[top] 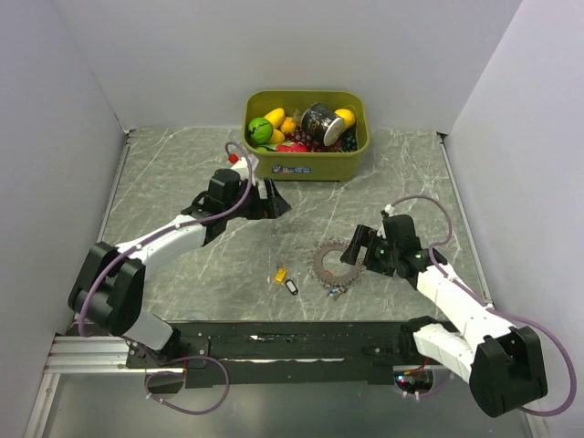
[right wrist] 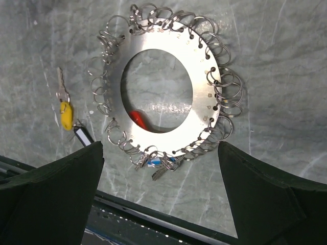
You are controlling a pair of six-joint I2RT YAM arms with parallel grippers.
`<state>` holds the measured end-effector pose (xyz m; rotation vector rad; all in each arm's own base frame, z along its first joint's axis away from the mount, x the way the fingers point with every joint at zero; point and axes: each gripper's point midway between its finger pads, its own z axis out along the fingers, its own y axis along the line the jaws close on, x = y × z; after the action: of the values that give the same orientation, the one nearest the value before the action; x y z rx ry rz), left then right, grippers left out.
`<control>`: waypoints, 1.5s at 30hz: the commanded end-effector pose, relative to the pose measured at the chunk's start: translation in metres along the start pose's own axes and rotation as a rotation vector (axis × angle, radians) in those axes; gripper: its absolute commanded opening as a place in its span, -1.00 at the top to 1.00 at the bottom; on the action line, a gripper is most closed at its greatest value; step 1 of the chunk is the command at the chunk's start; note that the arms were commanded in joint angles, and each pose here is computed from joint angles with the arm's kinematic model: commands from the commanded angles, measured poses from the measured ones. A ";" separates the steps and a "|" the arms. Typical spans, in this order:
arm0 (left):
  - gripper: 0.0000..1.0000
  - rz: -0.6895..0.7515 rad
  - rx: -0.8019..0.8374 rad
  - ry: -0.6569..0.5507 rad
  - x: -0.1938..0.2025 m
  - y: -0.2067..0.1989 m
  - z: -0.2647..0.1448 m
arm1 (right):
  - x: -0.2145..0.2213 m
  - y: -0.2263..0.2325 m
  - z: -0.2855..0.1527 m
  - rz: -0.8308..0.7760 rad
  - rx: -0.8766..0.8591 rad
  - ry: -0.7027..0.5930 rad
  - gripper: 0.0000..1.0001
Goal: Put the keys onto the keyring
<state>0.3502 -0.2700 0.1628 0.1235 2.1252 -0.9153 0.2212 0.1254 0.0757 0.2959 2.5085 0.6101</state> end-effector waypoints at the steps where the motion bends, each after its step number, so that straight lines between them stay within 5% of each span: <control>1: -0.94 -0.077 0.093 0.123 0.036 -0.016 0.016 | -0.003 0.000 0.008 0.032 -0.008 -0.012 -0.96; 8: -0.96 -0.147 0.208 0.328 0.096 -0.042 0.049 | 0.012 -0.008 0.026 0.058 0.014 0.064 -0.47; 14: -0.94 -0.160 0.243 0.430 0.132 -0.057 0.070 | 0.022 -0.012 0.032 0.060 0.020 0.115 -0.40; 21: -0.89 -0.176 0.243 0.490 0.152 -0.057 0.083 | 0.035 -0.004 0.029 0.069 -0.040 0.160 -0.08; 29: -0.68 -0.128 0.283 0.517 0.144 -0.069 0.103 | 0.049 0.001 0.024 0.095 -0.097 0.197 0.13; 38: -0.67 -0.039 0.347 0.507 0.122 -0.094 0.117 | 0.048 0.021 0.023 0.092 -0.196 0.199 0.16; 45: -0.75 0.089 0.259 0.312 0.063 -0.096 0.094 | 0.038 0.042 0.021 0.049 -0.280 0.202 0.13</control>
<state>0.3145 -0.4303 0.0735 0.5065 2.4182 -1.3002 0.1896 0.1661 0.0387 0.2953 2.6575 0.9486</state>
